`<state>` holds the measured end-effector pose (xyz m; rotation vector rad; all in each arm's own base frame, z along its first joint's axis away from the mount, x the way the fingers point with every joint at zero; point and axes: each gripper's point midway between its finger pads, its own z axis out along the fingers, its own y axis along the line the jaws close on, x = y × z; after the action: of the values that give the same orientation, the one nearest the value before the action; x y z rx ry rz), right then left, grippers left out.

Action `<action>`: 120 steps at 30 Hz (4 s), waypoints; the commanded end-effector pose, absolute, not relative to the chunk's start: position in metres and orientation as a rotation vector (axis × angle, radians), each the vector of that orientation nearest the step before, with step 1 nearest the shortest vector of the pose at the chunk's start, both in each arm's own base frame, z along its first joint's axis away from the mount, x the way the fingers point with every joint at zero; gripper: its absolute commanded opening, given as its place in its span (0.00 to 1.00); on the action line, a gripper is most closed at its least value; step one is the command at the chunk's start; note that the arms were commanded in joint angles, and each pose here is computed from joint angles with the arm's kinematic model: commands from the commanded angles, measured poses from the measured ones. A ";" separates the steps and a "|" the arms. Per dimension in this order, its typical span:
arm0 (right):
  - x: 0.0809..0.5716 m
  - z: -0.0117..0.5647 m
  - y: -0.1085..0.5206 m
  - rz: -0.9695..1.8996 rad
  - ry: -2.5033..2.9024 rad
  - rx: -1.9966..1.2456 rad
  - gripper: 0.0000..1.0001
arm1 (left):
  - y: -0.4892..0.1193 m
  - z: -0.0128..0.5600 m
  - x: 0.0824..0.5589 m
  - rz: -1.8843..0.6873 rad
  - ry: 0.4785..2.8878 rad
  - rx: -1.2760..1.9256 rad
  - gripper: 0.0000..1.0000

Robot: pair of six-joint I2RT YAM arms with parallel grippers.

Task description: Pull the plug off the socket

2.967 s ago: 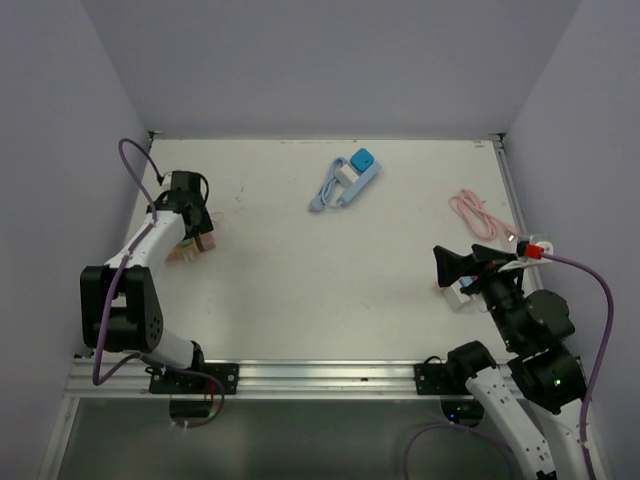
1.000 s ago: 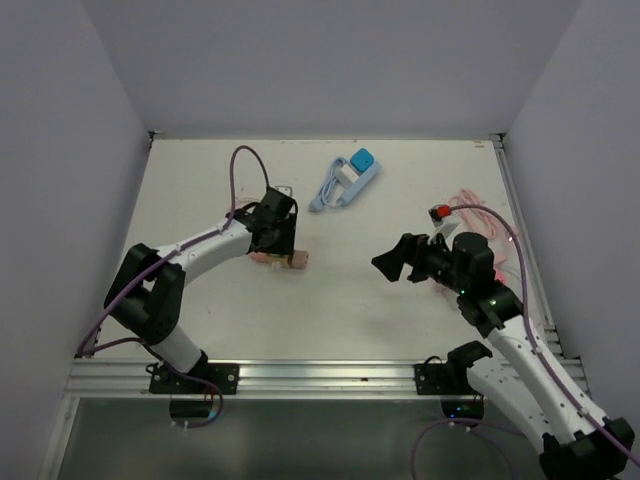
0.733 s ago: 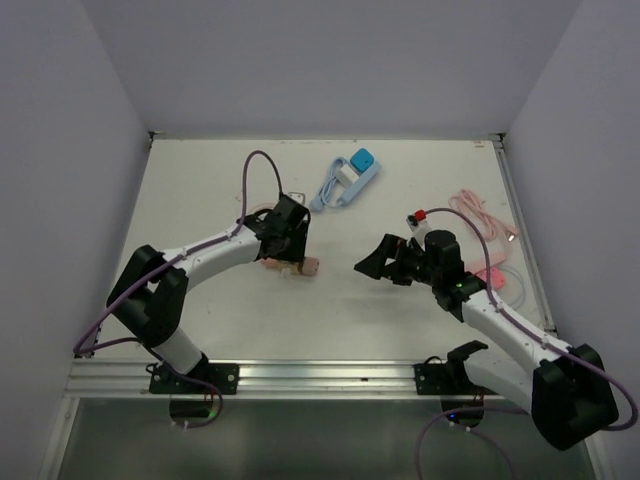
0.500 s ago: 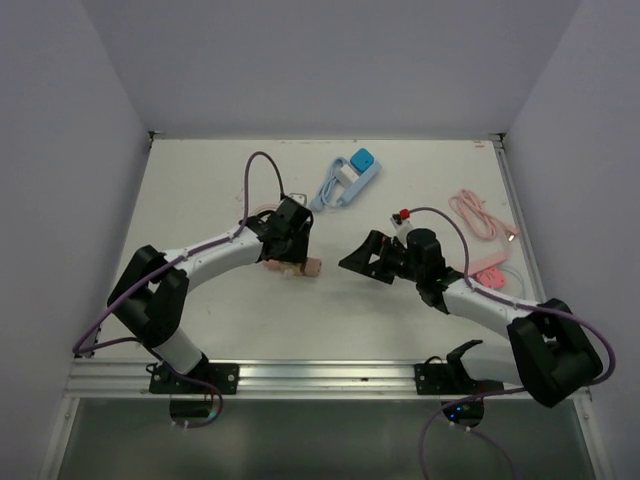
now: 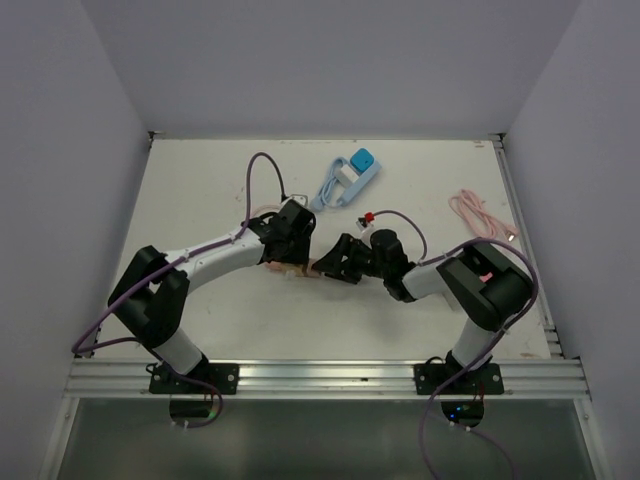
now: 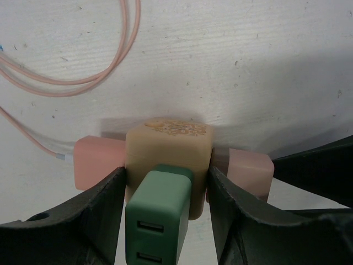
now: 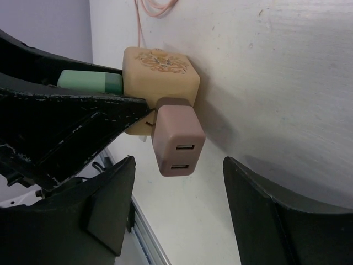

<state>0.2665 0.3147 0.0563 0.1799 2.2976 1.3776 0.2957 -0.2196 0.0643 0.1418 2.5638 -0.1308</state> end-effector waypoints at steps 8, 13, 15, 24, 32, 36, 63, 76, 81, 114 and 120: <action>0.281 0.078 0.343 1.479 2.165 0.088 0.62 | -0.222 0.072 0.303 -0.140 2.514 0.061 0.43; 0.281 0.070 0.344 1.484 2.169 0.093 0.50 | -0.221 0.070 0.302 -0.125 2.516 0.053 0.43; 0.279 0.069 0.344 1.491 2.168 0.091 0.42 | -0.218 0.069 0.303 -0.108 2.515 0.048 0.43; 0.275 0.065 0.337 1.467 2.173 0.084 0.04 | -0.201 0.063 0.302 0.005 2.515 0.021 0.42; 0.271 0.064 0.325 1.498 2.155 0.110 0.00 | -0.180 0.055 0.301 0.147 2.517 -0.023 0.41; 0.265 0.061 0.322 1.543 2.153 0.132 0.00 | -0.173 0.053 0.302 0.182 2.515 -0.055 0.41; 0.267 0.090 0.296 1.580 2.057 0.160 0.00 | -0.121 0.046 0.307 0.454 2.504 -0.149 0.40; 0.278 0.071 0.276 1.505 2.093 0.210 0.03 | -0.131 0.058 0.313 0.355 2.506 -0.099 0.43; 0.283 0.056 0.269 1.431 2.148 0.237 0.14 | -0.149 0.062 0.315 0.260 2.505 -0.008 0.47; 0.293 0.081 0.209 0.795 2.232 0.033 0.99 | -0.176 0.146 0.321 0.031 2.379 0.199 0.99; 0.280 0.113 0.230 0.779 2.158 -0.143 0.99 | -0.149 0.160 0.304 -0.051 2.365 -0.062 1.00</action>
<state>0.2777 0.2283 0.0938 -0.0519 2.2069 0.8512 0.3125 -0.1654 0.1466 0.1224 2.3814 -0.0001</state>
